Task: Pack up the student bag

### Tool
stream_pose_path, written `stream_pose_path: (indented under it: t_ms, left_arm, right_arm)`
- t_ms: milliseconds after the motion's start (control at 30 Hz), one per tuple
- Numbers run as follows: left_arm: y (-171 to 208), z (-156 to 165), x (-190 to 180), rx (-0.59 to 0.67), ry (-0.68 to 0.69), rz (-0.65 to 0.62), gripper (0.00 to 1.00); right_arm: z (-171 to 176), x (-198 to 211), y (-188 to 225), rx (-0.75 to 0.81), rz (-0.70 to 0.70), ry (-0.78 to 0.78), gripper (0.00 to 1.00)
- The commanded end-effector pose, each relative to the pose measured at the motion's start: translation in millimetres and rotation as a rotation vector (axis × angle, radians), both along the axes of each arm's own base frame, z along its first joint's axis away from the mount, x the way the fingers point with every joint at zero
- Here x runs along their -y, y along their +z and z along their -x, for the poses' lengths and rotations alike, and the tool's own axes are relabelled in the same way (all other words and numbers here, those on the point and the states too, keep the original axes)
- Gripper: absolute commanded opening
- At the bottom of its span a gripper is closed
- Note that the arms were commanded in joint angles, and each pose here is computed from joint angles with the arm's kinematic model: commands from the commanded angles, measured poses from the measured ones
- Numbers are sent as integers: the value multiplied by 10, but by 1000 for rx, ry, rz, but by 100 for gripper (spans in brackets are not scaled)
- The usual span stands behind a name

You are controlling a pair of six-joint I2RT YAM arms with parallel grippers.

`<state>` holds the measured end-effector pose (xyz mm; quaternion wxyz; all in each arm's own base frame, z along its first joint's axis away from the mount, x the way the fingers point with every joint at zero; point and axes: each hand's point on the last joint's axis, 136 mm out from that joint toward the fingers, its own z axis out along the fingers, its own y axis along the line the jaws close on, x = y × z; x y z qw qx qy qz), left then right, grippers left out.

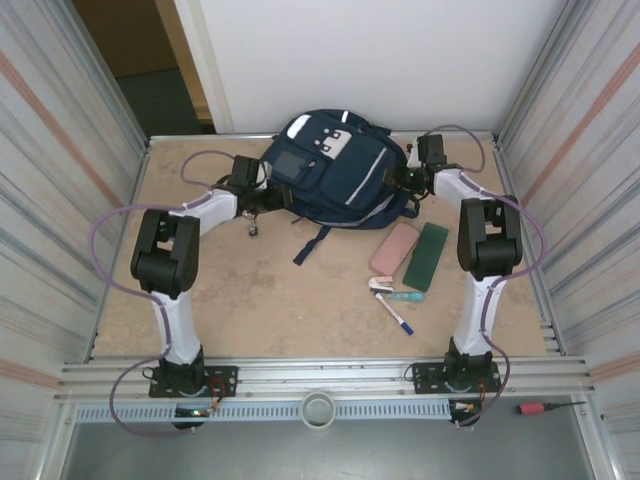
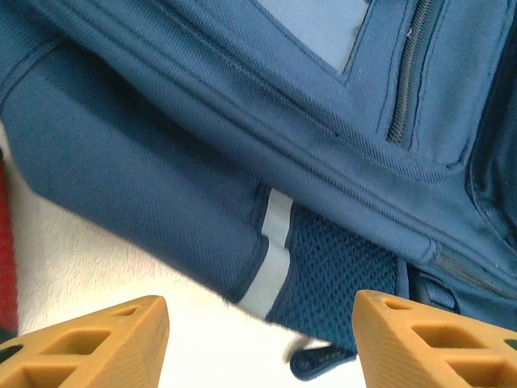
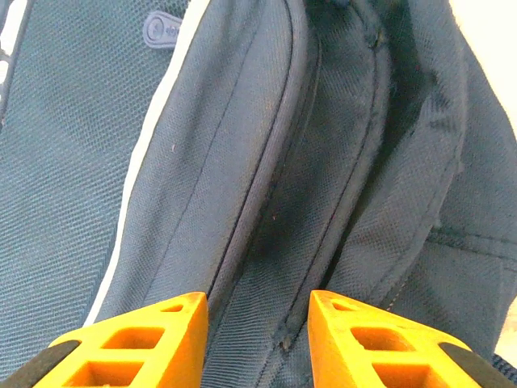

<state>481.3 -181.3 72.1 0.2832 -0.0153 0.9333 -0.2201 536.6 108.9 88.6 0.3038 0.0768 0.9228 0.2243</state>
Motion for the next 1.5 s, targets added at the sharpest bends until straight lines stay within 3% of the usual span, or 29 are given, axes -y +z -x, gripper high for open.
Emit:
stream_pose_path:
  t_ms: [0, 267, 467, 667, 767, 900, 1067, 1300, 1467]
  left_arm:
    - [-18, -36, 35, -26, -1, 16, 61]
    - [-158, -106, 84, -44, 1, 29, 53]
    - [-219, -151, 131, -39, 6, 62, 37]
    - [-219, -153, 181, -28, 4, 104, 21]
    - [-179, -124, 200, -16, 1, 129, 11]
    - [-16, -67, 267, 8, -13, 190, 0]
    - [263, 11, 407, 36, -39, 279, 0]
    - [475, 246, 545, 55, -69, 284, 0]
    - [369, 457, 612, 26, -55, 278, 0]
  right_arm:
    - [-33, 19, 30, 12, 16, 27, 39]
    - [128, -31, 364, 49, 54, 47, 46]
    - [533, -255, 698, 111, 140, 53, 51]
    - [1118, -918, 582, 90, 57, 177, 52]
    - [1288, -1062, 381, 38, 37, 202, 52]
    - [1291, -1000, 55, -33, 57, 182, 48]
    - [1050, -762, -233, -76, 73, 124, 38]
    - [639, -410, -152, -38, 64, 75, 30]
    - [744, -433, -2, 0, 75, 92, 35]
